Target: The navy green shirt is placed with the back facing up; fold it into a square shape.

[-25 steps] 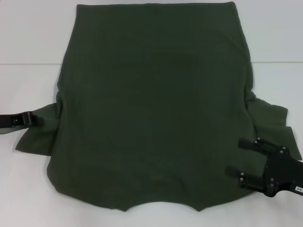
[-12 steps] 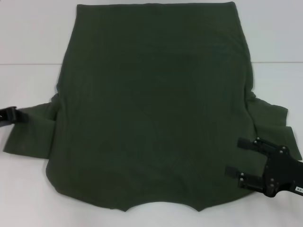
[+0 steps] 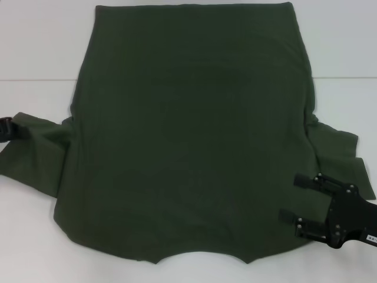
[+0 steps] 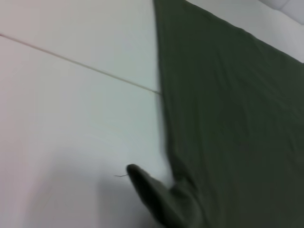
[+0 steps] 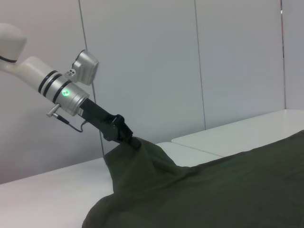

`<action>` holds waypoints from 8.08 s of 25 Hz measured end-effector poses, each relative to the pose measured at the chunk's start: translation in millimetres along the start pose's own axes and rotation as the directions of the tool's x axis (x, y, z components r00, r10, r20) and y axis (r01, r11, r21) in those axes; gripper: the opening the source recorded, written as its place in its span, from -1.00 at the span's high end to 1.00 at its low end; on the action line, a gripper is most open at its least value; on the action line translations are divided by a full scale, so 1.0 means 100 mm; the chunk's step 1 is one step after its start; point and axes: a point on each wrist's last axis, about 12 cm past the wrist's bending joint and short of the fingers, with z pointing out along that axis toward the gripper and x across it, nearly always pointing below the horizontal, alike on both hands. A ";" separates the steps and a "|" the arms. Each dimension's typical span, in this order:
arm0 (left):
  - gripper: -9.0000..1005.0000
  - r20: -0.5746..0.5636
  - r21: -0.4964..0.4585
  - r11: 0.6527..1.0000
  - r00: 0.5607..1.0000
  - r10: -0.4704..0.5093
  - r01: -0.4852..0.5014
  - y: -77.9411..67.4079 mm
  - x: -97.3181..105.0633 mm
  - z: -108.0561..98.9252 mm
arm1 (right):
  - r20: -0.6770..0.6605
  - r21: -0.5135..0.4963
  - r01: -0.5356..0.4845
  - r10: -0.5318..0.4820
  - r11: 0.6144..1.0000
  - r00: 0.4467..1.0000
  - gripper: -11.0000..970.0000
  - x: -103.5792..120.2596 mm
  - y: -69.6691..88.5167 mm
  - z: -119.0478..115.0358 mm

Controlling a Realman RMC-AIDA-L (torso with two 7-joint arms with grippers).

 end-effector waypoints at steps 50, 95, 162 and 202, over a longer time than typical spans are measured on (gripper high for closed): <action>0.98 -0.145 0.084 0.992 0.986 -0.082 0.095 -0.75 -0.21 0.41 | 0.019 -0.029 -0.011 0.012 1.000 1.000 -0.77 0.00 0.05 0.01; -0.49 -0.066 0.376 0.917 0.991 -0.116 0.132 -0.94 0.23 0.73 | 0.020 -0.030 -0.009 0.009 1.000 1.000 -0.77 0.00 0.04 0.03; -0.48 -0.030 0.218 0.974 0.997 0.067 -0.058 -0.59 0.46 0.68 | 0.027 -0.034 -0.005 0.005 0.999 1.000 -0.77 -0.01 0.05 0.03; -0.47 -0.217 0.462 0.887 0.967 0.132 -0.018 -1.00 0.49 0.59 | 0.036 -0.030 -0.008 0.009 1.000 0.999 -0.77 -0.02 0.04 0.00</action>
